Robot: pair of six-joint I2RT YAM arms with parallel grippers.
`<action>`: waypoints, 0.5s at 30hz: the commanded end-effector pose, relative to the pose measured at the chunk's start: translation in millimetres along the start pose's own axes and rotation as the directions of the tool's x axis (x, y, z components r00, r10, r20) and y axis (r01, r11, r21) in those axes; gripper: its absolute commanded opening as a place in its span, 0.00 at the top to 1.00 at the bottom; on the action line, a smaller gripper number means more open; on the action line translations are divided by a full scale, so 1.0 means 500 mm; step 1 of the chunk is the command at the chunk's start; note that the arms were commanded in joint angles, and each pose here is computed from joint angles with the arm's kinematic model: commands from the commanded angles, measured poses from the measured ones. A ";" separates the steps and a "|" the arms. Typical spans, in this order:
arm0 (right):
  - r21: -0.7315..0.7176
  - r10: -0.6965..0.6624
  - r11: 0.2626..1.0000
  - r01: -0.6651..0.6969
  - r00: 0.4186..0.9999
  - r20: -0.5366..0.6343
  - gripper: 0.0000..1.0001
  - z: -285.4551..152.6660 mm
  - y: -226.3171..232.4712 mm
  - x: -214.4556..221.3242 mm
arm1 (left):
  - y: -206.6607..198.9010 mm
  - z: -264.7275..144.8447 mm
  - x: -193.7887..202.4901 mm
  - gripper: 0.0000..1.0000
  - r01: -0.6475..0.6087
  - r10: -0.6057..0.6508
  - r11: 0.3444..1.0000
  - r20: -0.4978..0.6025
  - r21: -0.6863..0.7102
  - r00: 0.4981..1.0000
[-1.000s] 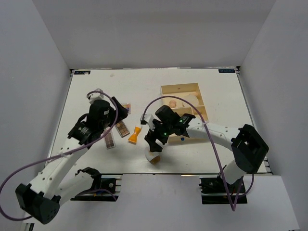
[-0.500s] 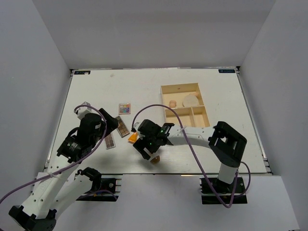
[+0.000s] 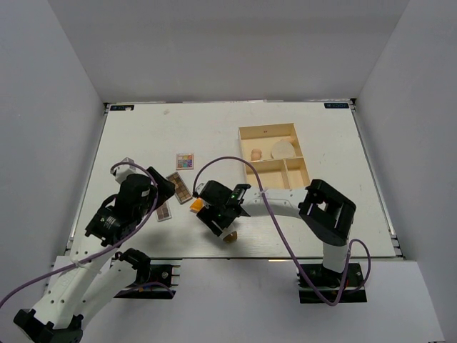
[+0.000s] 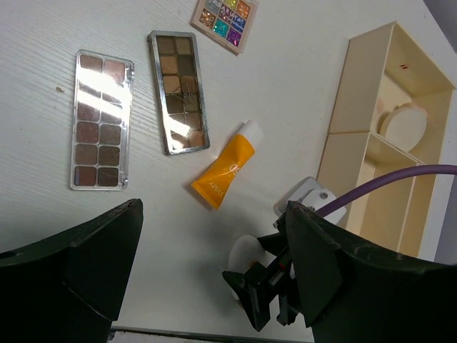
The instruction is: Organize the makeup
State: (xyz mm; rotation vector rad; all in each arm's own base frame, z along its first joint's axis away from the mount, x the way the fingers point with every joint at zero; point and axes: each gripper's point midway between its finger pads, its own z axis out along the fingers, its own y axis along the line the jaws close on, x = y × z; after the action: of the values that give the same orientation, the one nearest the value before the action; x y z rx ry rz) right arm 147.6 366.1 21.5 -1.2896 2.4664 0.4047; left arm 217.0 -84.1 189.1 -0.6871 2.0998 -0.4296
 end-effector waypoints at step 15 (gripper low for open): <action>-0.032 -0.129 0.991 0.130 0.991 0.047 0.78 -0.076 -0.008 -0.039 | -0.011 0.030 0.049 0.10 -0.041 0.045 0.998 -0.086 0.044 0.995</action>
State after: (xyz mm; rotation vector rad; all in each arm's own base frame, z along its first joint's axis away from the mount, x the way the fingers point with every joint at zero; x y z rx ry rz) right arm 146.9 353.2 23.7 -1.4193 2.4293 0.3649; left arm 217.7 -94.5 169.2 -0.6533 2.1638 -0.4449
